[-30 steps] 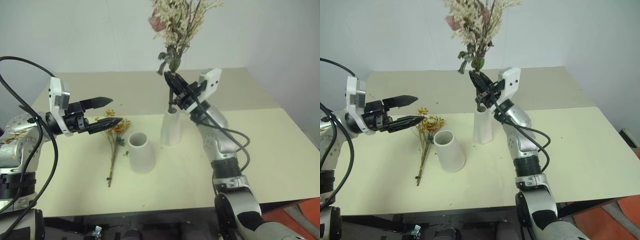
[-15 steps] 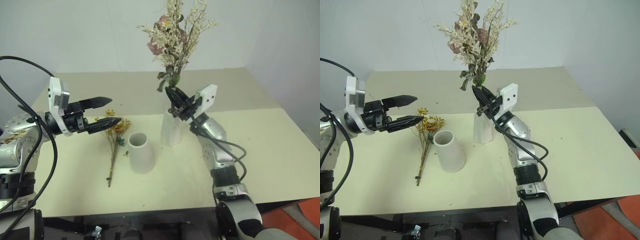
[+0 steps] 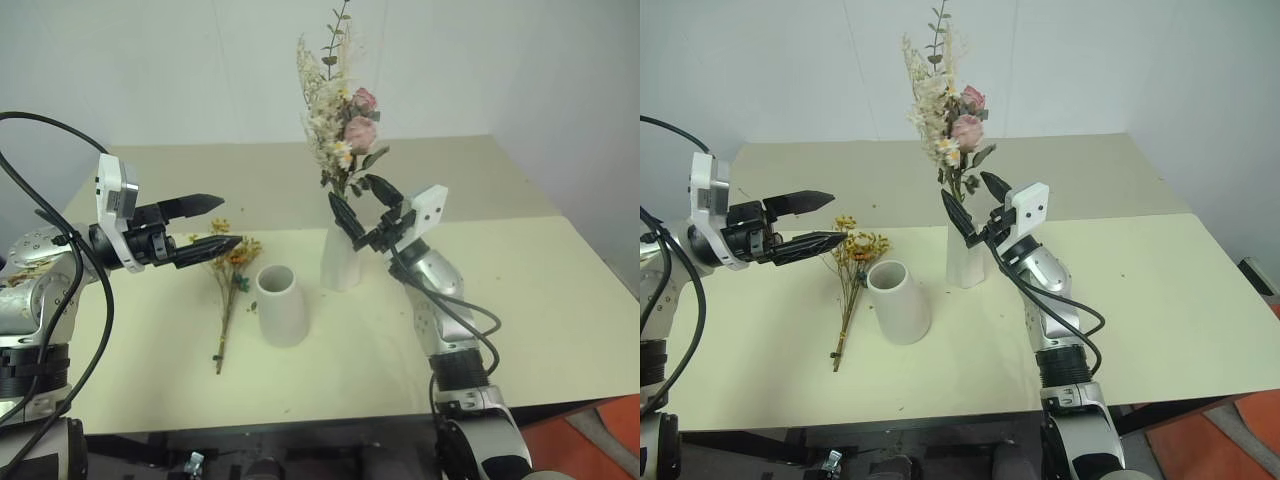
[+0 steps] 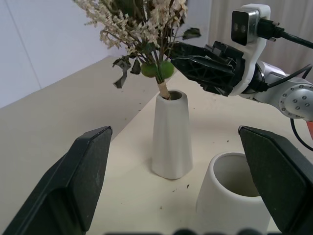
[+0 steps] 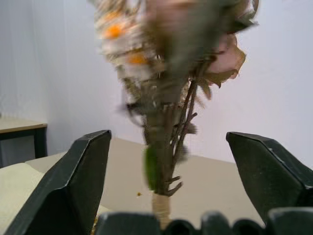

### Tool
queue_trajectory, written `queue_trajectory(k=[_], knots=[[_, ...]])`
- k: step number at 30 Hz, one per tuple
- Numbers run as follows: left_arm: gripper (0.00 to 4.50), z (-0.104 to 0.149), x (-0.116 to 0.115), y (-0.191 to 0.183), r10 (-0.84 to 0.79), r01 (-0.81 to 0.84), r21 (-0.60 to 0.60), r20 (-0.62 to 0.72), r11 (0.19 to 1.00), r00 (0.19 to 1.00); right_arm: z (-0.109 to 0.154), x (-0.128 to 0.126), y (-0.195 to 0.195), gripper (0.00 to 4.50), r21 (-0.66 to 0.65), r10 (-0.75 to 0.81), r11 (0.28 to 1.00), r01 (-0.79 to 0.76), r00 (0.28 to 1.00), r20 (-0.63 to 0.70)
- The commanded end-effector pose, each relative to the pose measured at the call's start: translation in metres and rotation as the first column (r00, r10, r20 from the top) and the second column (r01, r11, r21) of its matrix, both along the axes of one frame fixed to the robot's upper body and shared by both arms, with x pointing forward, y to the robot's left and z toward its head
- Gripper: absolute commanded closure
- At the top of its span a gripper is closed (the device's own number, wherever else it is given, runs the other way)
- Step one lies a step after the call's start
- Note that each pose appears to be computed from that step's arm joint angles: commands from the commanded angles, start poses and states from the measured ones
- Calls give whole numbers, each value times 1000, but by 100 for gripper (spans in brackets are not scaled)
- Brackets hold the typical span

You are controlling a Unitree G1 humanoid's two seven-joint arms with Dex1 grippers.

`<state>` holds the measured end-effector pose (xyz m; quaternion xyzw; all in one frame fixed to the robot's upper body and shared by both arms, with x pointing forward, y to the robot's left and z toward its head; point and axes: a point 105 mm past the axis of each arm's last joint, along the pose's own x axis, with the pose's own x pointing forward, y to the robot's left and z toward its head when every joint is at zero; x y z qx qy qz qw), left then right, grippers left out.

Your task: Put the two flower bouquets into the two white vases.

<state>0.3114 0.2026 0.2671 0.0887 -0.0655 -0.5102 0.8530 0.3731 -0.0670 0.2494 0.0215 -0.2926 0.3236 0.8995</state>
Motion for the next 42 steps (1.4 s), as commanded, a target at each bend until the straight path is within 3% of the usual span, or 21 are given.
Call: queue_trajectory(k=[1, 7, 14, 20, 23, 26, 34, 42], knots=[[0, 16, -3, 3, 8, -9, 3, 59, 1000, 998, 11, -12, -5, 3, -4, 13, 1000, -13, 999, 44], [0, 10, -6, 9, 40, -40, -1, 35, 999, 999, -5, -28, -33, 3, -127, 102, 986, -112, 991, -83], [0, -16, 2, 17, 188, -184, 68, -48, 981, 981, -3, -46, -59, 3, -257, 214, 931, -261, 957, -196], [0, -47, 22, 28, 438, -388, 261, -168, 884, 883, 7, -58, -64, 3, -330, 317, 866, -377, 922, -222], [0, -61, 29, 31, 548, -444, 358, -281, 821, 788, 10, -58, -64, 3, -345, 321, 859, -378, 923, -212], [0, -77, 26, 26, 590, -402, 474, -364, 784, 721, 12, -59, -63, 3, -363, 332, 848, -385, 921, -202], [0, -105, 30, 23, 680, -380, 598, -422, 706, 599, 14, -72, -61, 3, -412, 409, 789, -456, 890, -203], [0, -127, 27, 18, 715, -329, 680, -418, 656, 561, 17, -82, -62, 3, -452, 468, 735, -505, 861, -199]])
